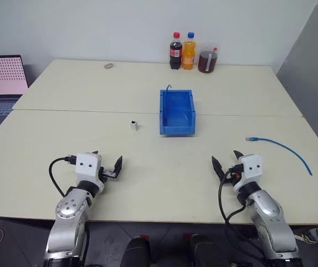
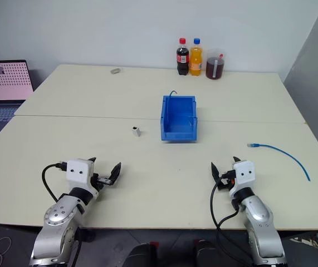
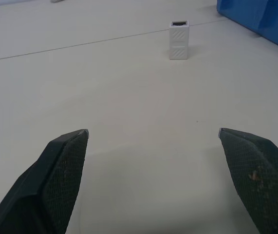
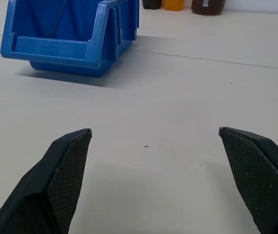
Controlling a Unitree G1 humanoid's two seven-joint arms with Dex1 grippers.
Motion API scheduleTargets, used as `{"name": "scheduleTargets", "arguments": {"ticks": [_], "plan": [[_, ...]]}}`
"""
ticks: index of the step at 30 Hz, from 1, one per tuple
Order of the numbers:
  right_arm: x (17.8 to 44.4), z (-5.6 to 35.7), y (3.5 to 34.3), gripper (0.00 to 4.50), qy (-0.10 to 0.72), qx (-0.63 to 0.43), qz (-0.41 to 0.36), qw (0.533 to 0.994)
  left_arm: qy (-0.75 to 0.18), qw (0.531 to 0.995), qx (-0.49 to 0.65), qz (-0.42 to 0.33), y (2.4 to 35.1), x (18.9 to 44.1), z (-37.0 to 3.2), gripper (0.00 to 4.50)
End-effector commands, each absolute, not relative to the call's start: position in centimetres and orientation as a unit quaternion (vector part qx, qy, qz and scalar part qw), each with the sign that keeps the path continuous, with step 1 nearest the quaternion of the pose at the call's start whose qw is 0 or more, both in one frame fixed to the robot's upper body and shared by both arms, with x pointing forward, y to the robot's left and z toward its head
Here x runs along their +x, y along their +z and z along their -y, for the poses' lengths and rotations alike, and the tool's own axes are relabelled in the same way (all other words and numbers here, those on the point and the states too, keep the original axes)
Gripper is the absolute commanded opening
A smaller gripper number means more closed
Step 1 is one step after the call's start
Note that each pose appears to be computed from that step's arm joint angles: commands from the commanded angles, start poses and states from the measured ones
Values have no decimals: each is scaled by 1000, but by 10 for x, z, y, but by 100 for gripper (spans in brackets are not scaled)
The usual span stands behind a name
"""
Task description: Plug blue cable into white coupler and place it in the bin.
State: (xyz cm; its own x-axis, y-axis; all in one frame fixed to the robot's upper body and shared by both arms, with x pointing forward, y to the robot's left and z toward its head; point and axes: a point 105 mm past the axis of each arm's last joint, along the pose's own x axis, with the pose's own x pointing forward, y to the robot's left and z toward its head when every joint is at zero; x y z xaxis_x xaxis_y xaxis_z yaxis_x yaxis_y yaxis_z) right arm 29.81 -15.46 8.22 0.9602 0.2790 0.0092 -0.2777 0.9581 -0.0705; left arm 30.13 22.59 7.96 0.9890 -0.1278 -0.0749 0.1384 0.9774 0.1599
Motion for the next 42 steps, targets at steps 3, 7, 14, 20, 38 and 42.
{"name": "scheduleTargets", "arguments": {"ticks": [3,7,14,20,38,42], "plan": [[300,153,93,446,149,-40,31,988,-81,992,97,-4,88,303,-219,450],[300,152,92,446,152,-41,29,987,-83,991,102,-16,82,303,-220,450],[300,150,91,446,155,-40,29,987,-99,989,109,14,86,297,-223,450],[301,150,91,446,157,-40,29,986,-169,982,83,21,88,287,-214,450],[306,201,120,446,146,-68,43,986,-444,888,117,42,148,300,-130,450],[314,240,134,446,155,-99,10,983,-495,861,113,22,156,300,-104,450]]}}
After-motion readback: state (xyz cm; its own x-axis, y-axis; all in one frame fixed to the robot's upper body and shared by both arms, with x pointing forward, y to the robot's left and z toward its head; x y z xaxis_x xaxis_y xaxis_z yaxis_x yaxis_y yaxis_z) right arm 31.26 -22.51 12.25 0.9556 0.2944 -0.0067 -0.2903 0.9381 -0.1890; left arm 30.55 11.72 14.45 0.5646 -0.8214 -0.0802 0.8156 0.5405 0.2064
